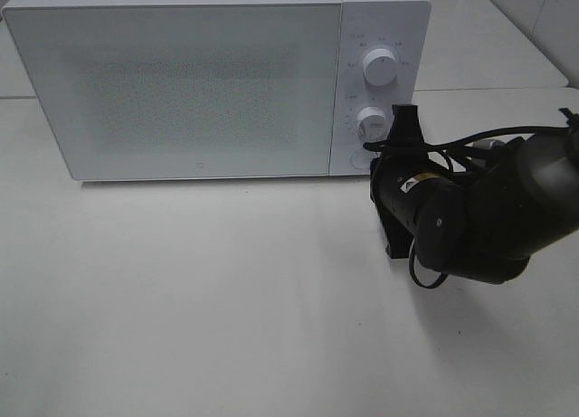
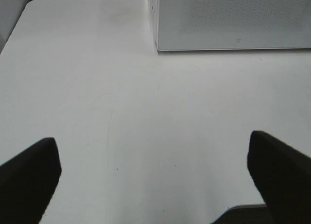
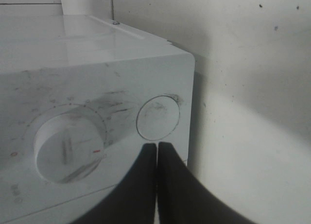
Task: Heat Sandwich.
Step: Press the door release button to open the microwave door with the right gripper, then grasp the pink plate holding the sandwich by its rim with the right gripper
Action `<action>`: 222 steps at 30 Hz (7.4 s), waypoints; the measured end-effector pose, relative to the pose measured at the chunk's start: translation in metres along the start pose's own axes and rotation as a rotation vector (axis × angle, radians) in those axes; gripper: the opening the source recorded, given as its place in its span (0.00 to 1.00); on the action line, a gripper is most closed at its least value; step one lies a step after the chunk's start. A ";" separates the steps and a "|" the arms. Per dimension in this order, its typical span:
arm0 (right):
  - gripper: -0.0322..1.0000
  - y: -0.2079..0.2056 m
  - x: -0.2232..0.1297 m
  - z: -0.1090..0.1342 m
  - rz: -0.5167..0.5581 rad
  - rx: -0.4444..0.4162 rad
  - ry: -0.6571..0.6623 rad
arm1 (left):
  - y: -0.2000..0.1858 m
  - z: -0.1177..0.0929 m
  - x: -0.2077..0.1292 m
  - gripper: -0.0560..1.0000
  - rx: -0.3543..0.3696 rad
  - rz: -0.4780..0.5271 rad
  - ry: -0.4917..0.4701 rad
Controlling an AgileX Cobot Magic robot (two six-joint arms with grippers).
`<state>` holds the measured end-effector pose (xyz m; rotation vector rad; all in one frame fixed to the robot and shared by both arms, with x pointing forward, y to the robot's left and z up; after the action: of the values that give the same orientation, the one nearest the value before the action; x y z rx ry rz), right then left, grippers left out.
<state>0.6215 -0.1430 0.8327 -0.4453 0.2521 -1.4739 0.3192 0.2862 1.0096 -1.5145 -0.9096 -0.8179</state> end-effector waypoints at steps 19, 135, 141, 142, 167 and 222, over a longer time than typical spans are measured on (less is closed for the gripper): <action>0.04 0.056 -0.009 -0.005 0.026 -0.043 0.018 | 0.000 0.000 0.000 0.97 0.000 0.000 0.000; 0.07 -0.092 -0.046 0.010 0.569 -0.156 -0.904 | 0.000 0.000 0.000 0.97 0.000 0.000 0.000; 0.07 -0.112 -0.039 0.004 0.642 -0.198 -1.061 | 0.000 0.000 0.000 0.97 0.000 0.000 0.000; 0.07 -0.112 -0.039 0.004 0.642 -0.198 -1.061 | 0.000 0.000 0.000 0.97 0.000 0.000 0.000; 0.11 -0.168 -0.018 0.011 1.153 -0.121 -2.035 | 0.000 0.000 0.000 0.97 0.000 -0.001 0.000; 0.88 -0.138 -0.011 0.044 1.062 0.440 -2.992 | 0.000 0.000 0.000 0.97 0.000 -0.001 0.000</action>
<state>0.5151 -0.1314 0.9307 -1.2508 -1.8074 1.1192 0.3193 0.2862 1.0097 -1.5142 -0.9104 -0.8187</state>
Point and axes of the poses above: a point on each arm's last joint axis where the gripper is mounted, y pointing out along that axis toward the gripper, z along the wrist's bending axis when the last joint is at zero, x = y × z, the point moved 10 cm from there along y, pointing out along that axis toward the gripper, and after that the axes turned 6 degrees about -y, right-handed, at the moved point
